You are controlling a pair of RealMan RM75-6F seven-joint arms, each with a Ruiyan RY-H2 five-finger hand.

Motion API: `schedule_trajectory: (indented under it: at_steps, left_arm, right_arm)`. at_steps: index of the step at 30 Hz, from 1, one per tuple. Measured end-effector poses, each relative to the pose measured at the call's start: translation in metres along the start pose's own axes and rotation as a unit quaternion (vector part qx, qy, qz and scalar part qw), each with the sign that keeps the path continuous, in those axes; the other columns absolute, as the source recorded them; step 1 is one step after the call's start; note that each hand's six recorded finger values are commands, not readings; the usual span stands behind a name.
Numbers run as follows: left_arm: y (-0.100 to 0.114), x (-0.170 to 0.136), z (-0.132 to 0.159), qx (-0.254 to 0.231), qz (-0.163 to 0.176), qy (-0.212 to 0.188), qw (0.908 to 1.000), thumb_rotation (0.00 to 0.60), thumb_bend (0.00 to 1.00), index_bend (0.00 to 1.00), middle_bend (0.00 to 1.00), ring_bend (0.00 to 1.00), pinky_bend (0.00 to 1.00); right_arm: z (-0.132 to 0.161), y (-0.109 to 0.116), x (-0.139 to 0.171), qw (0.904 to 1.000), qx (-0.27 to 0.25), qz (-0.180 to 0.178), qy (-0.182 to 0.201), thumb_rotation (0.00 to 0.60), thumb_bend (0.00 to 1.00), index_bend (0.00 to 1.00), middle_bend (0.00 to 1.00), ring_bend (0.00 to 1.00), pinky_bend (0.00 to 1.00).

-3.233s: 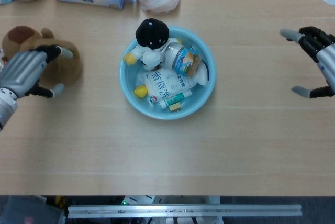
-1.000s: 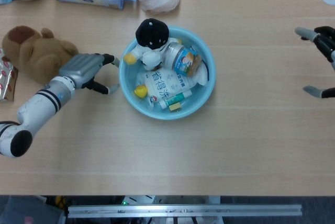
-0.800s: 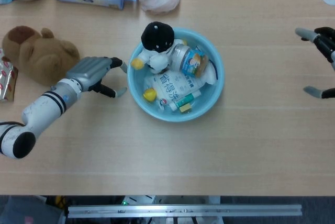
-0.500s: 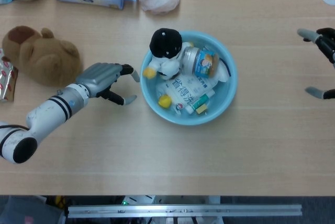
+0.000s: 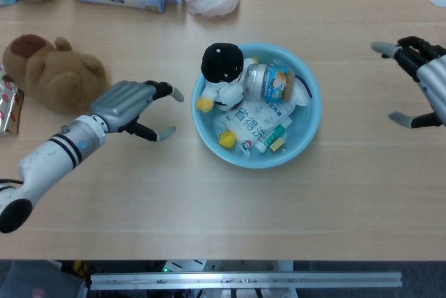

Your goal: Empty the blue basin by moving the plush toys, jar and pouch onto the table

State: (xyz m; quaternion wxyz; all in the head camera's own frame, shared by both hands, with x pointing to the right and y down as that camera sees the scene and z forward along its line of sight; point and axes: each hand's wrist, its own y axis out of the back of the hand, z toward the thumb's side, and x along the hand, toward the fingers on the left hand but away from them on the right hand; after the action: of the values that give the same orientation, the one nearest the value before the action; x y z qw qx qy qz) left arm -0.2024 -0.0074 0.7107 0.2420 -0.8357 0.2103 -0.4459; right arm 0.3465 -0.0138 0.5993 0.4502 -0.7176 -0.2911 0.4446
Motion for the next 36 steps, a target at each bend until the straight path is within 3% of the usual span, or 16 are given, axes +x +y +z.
schedule_trajectory:
  at_steps: [8, 14, 25, 36]
  left_arm:
    - [0.025, -0.048, -0.024, 0.066, 0.097, 0.035, 0.9925, 0.385, 0.33, 0.22, 0.21, 0.2, 0.32]
    - [0.027, -0.086, -0.033, 0.095, 0.132, 0.059, 0.985, 0.392, 0.33, 0.22, 0.21, 0.2, 0.31]
    - [0.018, -0.116, -0.035, 0.113, 0.129, 0.061, 0.9832, 0.393, 0.33, 0.22, 0.21, 0.2, 0.31]
    - [0.011, -0.125, -0.04, 0.122, 0.119, 0.066, 0.9832, 0.398, 0.33, 0.22, 0.21, 0.19, 0.3]
  right_arm:
    - [0.029, -0.013, -0.036, 0.9987, 0.032, 0.033, 0.019, 0.6, 0.1, 0.17, 0.3, 0.18, 0.37]
    - [0.051, -0.029, -0.065, 0.9966, 0.051, 0.059, 0.024, 0.6, 0.06, 0.17, 0.3, 0.18, 0.38]
    - [0.094, -0.068, -0.11, 0.9927, 0.07, 0.097, 0.016, 0.6, 0.04, 0.17, 0.3, 0.19, 0.38]
    - [0.109, -0.097, -0.138, 0.9905, 0.085, 0.107, -0.019, 0.6, 0.04, 0.17, 0.3, 0.19, 0.38]
